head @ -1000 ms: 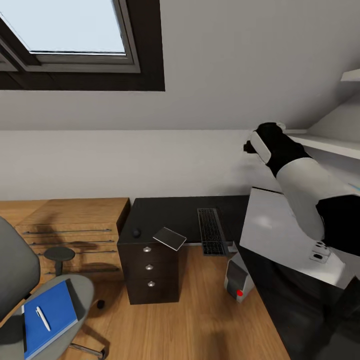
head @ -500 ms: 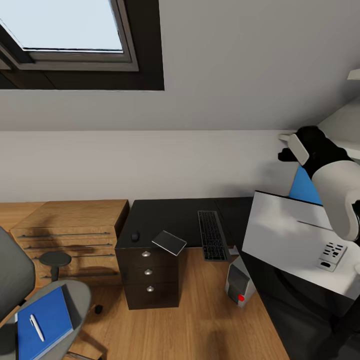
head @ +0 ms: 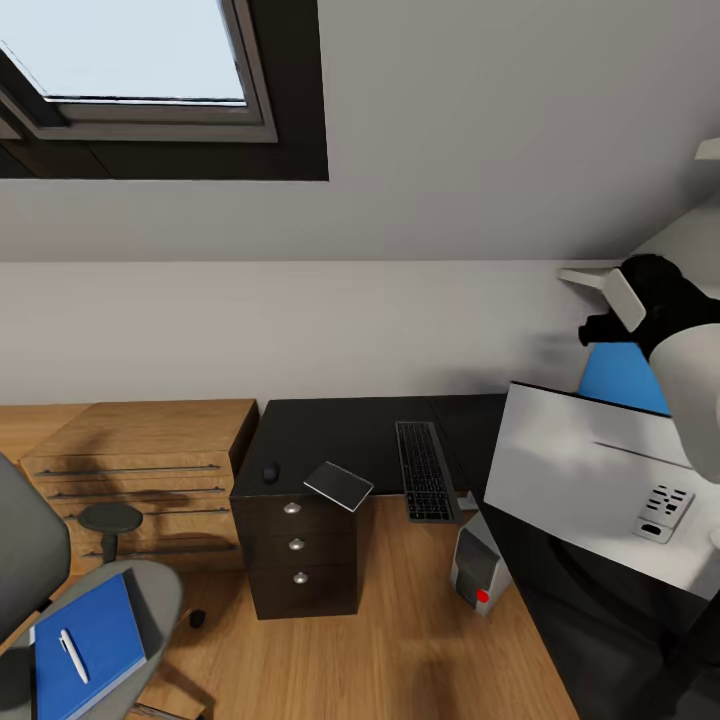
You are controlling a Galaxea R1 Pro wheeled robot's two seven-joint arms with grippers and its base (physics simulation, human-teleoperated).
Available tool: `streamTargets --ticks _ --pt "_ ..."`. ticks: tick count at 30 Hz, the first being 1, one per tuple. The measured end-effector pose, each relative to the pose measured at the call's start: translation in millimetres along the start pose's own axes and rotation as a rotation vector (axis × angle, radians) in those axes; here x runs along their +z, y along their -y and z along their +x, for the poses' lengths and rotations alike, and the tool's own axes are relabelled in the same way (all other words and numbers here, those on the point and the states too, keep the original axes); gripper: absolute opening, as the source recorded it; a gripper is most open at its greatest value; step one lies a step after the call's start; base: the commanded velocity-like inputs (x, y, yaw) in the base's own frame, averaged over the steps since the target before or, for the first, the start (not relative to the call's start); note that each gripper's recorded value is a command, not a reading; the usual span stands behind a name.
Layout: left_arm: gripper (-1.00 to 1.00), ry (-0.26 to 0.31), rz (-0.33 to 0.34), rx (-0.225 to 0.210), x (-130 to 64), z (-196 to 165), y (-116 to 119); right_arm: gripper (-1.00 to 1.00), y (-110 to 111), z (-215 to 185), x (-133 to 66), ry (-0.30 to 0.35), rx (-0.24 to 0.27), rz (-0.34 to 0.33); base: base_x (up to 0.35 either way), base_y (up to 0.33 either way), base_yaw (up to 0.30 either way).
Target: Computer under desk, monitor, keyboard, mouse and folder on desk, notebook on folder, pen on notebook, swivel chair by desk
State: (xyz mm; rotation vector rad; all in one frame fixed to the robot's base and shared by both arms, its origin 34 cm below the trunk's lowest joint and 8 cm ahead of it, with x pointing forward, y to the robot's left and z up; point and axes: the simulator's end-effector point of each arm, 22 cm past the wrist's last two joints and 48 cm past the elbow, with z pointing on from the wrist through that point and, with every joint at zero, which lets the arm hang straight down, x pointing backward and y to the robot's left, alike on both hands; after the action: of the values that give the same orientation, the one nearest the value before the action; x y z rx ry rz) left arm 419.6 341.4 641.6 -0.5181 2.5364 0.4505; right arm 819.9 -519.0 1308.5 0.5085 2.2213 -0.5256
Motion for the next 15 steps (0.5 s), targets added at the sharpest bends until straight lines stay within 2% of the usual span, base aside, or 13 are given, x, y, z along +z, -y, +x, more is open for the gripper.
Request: streamTargets --ticks 5,10,15 --pt "1.00 0.001 0.000 0.000 -0.1 -0.3 -0.4 1.00 13.9 2.5 4.1 -0.009 0.014 0.012 0.173 0.000 0.000" --pt "1.00 0.000 0.000 0.000 -0.2 -0.1 -0.2 1.00 17.9 4.4 6.2 -0.015 0.017 0.016 0.255 0.000 0.000" --pt "1.00 0.001 0.000 0.000 0.0 -0.3 -0.2 1.00 18.7 9.4 9.8 -0.029 0.016 0.019 0.124 0.000 0.000"
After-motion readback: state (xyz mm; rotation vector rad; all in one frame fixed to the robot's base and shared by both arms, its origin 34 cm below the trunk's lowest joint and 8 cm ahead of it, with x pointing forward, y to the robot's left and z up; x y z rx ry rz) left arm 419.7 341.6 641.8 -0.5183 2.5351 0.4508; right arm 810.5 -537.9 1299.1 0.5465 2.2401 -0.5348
